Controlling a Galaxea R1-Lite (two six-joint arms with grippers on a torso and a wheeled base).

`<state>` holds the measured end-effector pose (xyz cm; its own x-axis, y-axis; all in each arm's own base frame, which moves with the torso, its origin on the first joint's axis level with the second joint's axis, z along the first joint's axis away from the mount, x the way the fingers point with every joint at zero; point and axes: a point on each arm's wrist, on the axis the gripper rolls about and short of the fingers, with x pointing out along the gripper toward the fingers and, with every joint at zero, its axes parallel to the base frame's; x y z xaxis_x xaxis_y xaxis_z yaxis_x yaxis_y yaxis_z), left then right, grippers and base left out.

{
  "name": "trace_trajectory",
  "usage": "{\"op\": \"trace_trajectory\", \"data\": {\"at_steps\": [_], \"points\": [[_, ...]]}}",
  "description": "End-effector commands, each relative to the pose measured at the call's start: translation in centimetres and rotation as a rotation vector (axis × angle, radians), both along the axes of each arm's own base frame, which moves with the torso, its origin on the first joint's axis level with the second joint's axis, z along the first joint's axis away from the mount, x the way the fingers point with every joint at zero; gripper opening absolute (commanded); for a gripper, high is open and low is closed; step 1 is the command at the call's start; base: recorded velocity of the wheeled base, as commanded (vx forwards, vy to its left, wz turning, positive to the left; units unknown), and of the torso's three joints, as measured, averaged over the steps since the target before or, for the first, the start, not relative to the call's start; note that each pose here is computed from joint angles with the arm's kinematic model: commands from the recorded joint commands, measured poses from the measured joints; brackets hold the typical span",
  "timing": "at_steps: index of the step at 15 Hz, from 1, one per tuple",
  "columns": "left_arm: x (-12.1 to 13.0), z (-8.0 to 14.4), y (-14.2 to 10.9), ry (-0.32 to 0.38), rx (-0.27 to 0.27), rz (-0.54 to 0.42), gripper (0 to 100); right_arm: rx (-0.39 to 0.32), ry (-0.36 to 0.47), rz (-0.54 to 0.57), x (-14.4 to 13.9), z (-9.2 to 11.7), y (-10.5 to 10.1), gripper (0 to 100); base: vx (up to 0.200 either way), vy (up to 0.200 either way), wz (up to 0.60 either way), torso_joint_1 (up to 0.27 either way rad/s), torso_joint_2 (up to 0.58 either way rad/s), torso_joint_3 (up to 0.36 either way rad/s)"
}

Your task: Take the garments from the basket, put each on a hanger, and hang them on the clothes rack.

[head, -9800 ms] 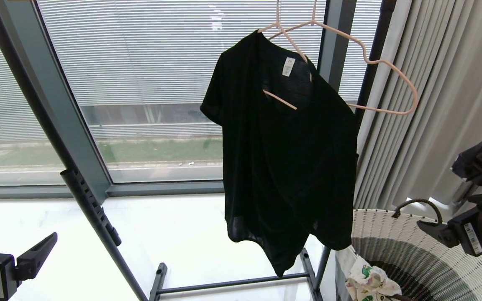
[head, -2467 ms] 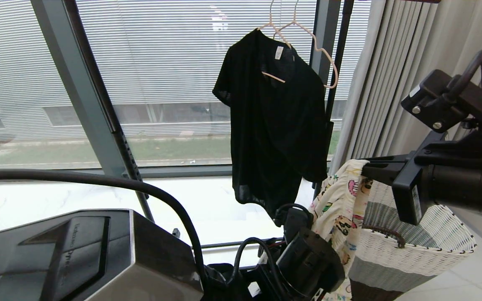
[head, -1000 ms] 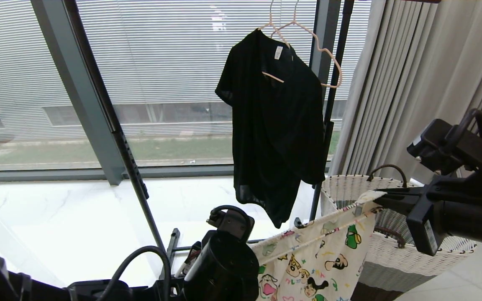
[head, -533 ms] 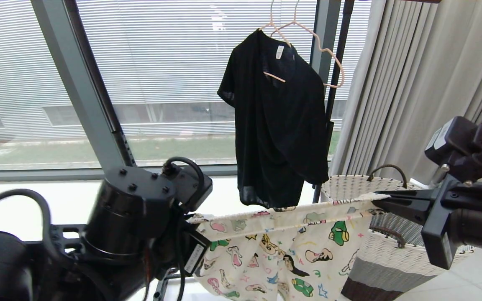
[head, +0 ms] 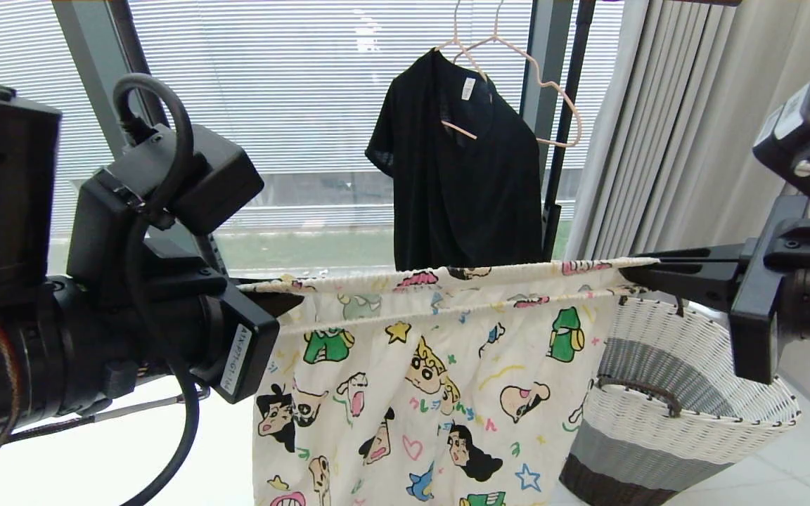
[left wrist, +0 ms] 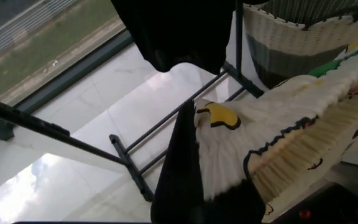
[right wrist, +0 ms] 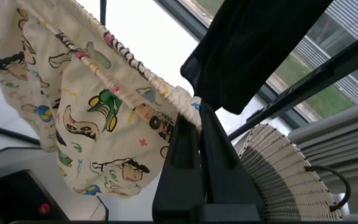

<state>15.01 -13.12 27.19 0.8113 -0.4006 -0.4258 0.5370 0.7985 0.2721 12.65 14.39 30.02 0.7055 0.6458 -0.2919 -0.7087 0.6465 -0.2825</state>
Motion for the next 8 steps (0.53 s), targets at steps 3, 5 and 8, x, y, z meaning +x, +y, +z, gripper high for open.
{"op": "trace_trajectory", "data": {"at_steps": [3, 5, 8], "points": [[-0.7, 1.4, 0.7, -0.067, -0.003, -0.019, 0, 0.004, -0.02, 0.006, -0.1, 1.5, -0.1, 0, 0.0, 0.0, 0.0, 0.0, 0.0, 0.0], [-0.8, 2.1, 0.7, -0.086, -0.017, -0.02, 0, 0.003, -0.025, 0.01, -0.2, 2.1, -0.2, 0, 0.0, 0.0, 0.0, 0.0, 0.0, 0.0], [-0.9, 2.3, 0.6, -0.089, -0.009, -0.038, 0, -0.015, -0.021, 0.013, -0.5, 1.9, -0.6, 0, 0.0, 0.0, 0.0, 0.0, 0.0, 0.0]]}}
